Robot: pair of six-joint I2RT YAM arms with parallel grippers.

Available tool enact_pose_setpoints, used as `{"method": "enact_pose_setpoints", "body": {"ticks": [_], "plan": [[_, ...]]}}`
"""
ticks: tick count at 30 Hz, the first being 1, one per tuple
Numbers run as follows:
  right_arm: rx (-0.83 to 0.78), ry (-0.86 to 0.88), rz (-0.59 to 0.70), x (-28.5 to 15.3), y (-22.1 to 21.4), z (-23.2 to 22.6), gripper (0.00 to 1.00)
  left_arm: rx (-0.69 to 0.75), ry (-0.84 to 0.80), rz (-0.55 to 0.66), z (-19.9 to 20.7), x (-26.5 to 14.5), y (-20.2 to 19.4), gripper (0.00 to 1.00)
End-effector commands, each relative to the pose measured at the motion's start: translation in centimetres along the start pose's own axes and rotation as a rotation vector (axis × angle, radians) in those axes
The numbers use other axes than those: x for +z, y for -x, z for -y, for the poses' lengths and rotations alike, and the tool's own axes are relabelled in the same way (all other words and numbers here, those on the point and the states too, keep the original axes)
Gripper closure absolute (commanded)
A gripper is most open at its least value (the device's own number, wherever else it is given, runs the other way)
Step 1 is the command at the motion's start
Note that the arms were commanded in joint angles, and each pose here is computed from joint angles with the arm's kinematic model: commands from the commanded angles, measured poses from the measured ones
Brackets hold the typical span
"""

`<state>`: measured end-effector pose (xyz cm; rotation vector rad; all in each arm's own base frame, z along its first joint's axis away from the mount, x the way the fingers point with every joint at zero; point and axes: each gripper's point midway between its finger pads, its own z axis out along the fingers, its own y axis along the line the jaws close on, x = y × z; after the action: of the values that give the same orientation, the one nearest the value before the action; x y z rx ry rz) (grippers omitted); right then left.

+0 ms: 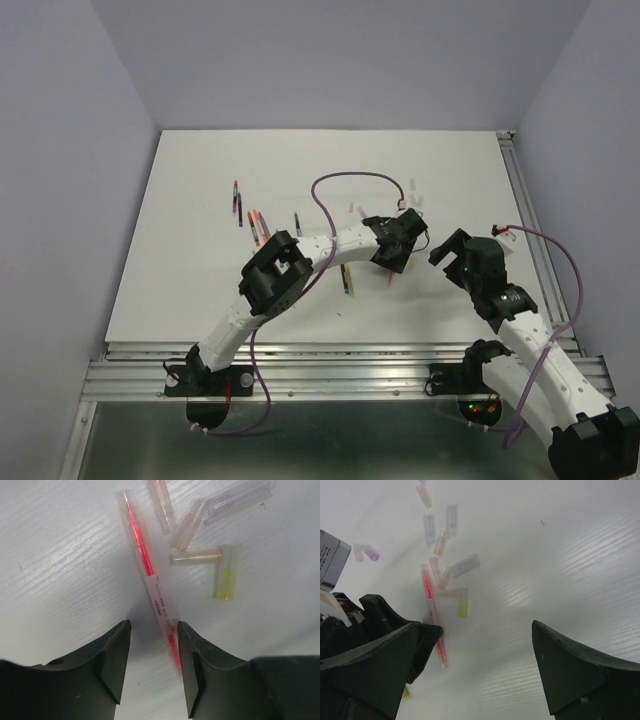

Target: Open the pen caps

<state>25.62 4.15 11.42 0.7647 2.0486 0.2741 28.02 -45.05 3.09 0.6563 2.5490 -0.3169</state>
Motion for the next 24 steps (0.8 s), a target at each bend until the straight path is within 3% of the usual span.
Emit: {"method": "enact_pose_setpoints", "body": {"ticks": [1, 5, 15, 19, 24], "plan": [[-0.008, 0.018, 0.022, 0.2, 0.2, -0.1, 0.00, 0.021, 0.038, -0.009, -0.3, -0.5, 0.0, 0.47], [-0.011, 0.019, 0.021, 0.2, 0.1, 0.0, 0.00, 0.022, 0.060, -0.040, -0.7, 0.3, -0.8, 0.47], [-0.015, 0.021, 0.033, 0.0, 0.4, 0.0, 0.00, -0.005, 0.139, -0.064, -1.9, 1.3, -1.3, 0.63], [-0.017, 0.024, 0.039, 0.1, 0.4, 0.1, 0.00, -0.021, 0.164, -0.088, -2.6, 1.9, -2.1, 0.74], [-0.018, 0.037, 0.032, 0.0, 0.4, -0.3, 0.00, -0.036, 0.164, -0.056, -2.9, 1.3, -1.5, 0.97]]}}
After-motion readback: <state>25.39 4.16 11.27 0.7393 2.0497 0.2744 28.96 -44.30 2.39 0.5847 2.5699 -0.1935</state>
